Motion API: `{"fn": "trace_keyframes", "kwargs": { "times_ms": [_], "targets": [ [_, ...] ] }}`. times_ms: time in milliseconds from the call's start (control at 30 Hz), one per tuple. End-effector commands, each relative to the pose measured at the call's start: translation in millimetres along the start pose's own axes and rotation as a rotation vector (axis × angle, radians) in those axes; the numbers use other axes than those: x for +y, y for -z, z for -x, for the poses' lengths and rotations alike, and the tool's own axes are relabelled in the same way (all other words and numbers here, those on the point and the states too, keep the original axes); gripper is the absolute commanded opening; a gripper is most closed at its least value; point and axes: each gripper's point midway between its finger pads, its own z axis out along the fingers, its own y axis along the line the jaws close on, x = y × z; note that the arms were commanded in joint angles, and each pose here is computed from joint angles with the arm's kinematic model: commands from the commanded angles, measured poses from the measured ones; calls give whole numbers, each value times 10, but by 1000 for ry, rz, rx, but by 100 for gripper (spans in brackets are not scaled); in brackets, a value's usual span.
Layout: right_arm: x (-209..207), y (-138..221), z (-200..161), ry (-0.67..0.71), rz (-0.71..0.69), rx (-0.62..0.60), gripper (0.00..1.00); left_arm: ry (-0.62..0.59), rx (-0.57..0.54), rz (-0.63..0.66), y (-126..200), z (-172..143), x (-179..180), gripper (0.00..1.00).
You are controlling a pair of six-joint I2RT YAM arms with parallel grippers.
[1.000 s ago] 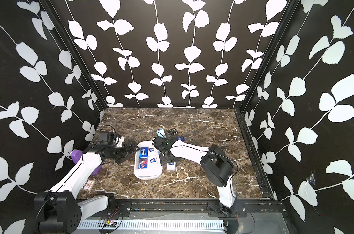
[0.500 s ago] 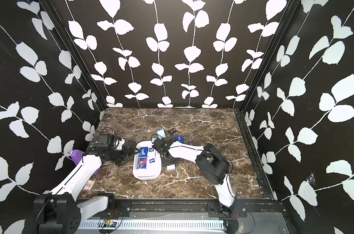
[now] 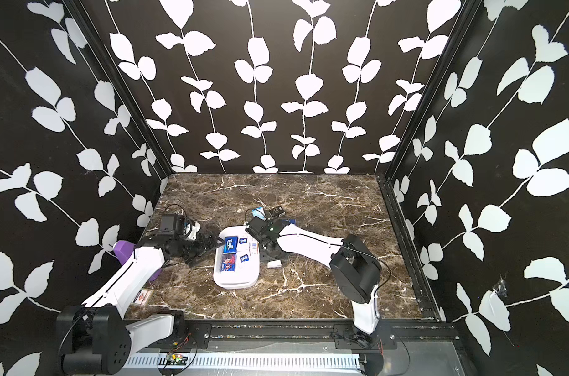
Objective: Put the pocket tissues into the storage box
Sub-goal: Pick up the pocket tissues from the center of the board, then place the pocket tissues in the storage box.
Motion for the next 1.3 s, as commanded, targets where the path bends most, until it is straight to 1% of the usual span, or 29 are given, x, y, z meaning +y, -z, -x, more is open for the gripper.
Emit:
{"fn": "trace_keyframes", "kwargs": {
  "times_ms": [0, 133, 267, 433, 567, 767, 833, 1033, 1267],
  "targets": [
    [77, 379, 265, -4, 28, -84, 41, 0, -37, 30, 5, 102, 36, 99],
    [357, 593, 511, -13, 131, -142, 41, 26, -32, 63, -58, 85, 139, 99],
    [722, 655, 742, -7, 242, -189, 41, 34, -45, 123, -62, 104, 260, 99],
    [1202, 545, 909, 32, 321, -184, 40, 30, -73, 204, 26, 159, 391, 99],
    [1475, 399, 996, 45, 349, -176, 40, 22, -98, 310, 177, 220, 519, 99],
    [1638, 157, 1075, 21, 356, -170, 40, 14, -158, 457, 445, 318, 658, 99],
    [1663, 74, 1073, 7, 355, -163, 40, 4, -182, 470, 512, 342, 649, 99],
    [1663, -154, 1056, -38, 328, -142, 41, -16, -231, 460, 628, 392, 579, 99],
    [1625, -273, 1023, -67, 297, -125, 43, -20, -214, 411, 583, 371, 505, 99]
  ]
}}
